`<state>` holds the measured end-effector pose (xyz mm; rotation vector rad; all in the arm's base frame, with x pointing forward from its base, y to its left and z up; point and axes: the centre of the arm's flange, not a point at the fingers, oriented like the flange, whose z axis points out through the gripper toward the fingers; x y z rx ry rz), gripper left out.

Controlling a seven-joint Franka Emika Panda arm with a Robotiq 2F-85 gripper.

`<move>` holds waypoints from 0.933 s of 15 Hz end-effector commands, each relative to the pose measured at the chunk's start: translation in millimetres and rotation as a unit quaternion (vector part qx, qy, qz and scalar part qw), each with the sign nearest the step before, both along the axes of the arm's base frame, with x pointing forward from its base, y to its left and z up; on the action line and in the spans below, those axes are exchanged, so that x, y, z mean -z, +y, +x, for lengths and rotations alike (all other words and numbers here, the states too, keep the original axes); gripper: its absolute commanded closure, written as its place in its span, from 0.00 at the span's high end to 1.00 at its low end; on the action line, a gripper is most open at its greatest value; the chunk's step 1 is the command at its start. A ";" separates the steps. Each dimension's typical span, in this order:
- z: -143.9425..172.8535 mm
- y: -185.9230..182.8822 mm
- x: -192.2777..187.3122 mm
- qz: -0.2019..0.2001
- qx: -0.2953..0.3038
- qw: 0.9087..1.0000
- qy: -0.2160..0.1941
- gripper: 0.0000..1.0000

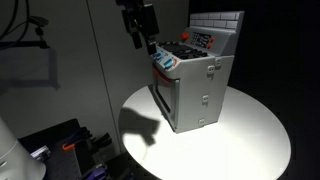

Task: Press the top orange button on the microwave oven controlling panel of the stove

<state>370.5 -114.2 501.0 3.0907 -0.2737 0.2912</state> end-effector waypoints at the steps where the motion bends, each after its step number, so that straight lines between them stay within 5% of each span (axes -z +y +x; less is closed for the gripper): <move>1: 31.5 6.3 -4.2 0.008 0.017 1.000 -0.022 1.00; 14: 150.4 21.5 -10.1 0.000 0.093 0.994 -0.062 1.00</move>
